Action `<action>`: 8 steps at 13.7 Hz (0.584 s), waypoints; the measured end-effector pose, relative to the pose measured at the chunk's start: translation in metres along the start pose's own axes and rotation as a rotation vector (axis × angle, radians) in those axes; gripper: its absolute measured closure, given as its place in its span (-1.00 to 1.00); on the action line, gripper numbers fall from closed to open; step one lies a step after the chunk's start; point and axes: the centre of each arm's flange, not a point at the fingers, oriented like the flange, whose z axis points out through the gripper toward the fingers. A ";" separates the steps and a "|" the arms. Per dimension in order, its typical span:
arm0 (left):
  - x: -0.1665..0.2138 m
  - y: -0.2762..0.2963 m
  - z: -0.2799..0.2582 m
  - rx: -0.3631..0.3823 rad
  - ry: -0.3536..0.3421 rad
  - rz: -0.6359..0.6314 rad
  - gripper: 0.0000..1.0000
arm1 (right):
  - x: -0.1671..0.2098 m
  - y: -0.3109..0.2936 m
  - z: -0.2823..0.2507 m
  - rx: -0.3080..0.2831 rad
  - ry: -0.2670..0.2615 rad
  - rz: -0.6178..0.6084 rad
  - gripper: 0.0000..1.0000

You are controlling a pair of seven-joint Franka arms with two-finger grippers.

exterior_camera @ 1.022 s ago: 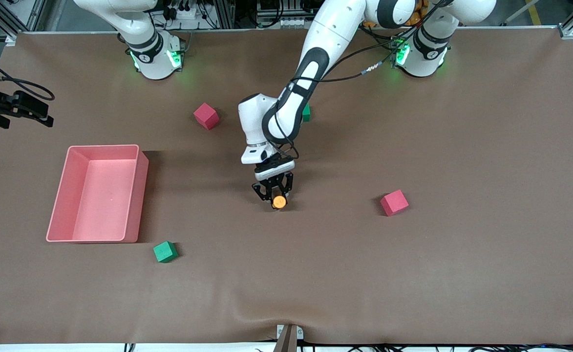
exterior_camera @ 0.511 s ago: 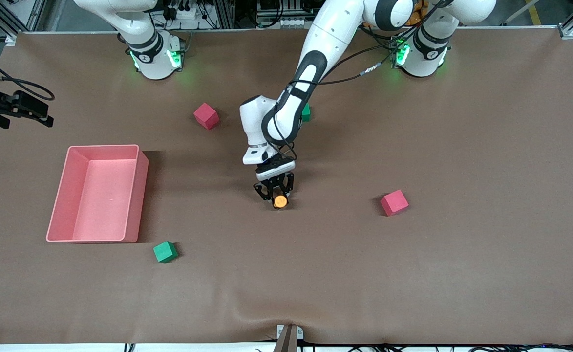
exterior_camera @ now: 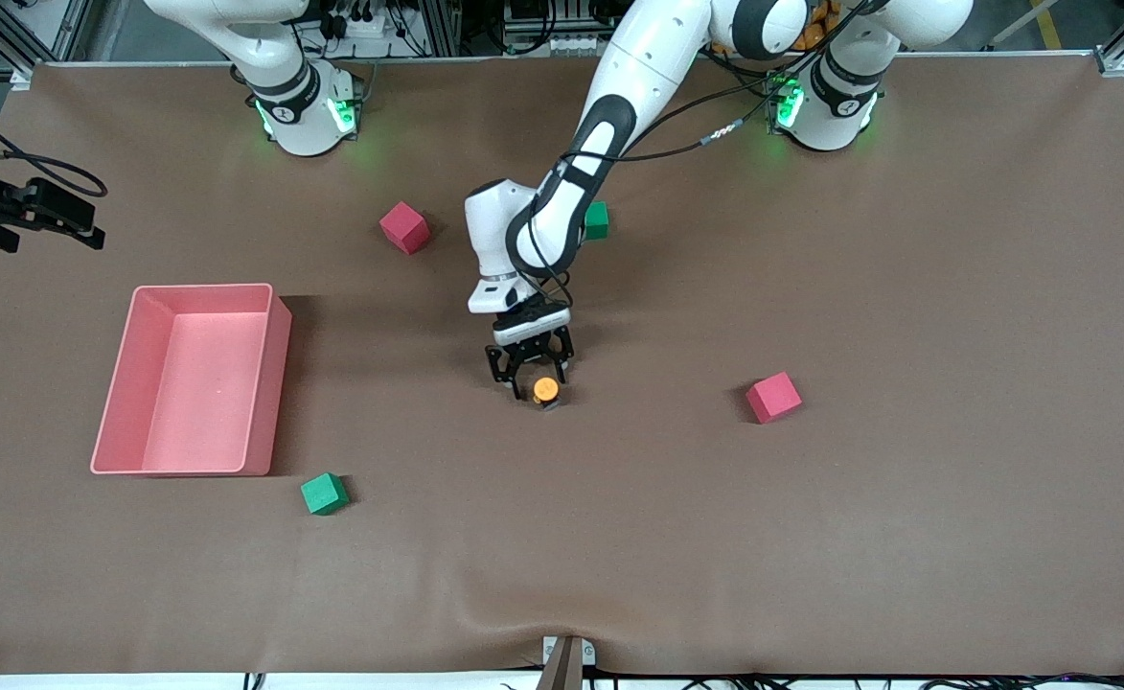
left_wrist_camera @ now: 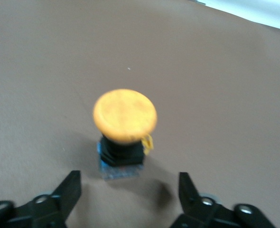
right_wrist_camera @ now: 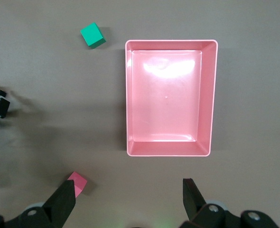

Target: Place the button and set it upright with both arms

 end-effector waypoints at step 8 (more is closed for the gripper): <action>0.085 0.038 -0.103 0.085 -0.152 -0.165 -1.00 | 0.000 0.000 0.000 0.000 0.000 0.000 -1.00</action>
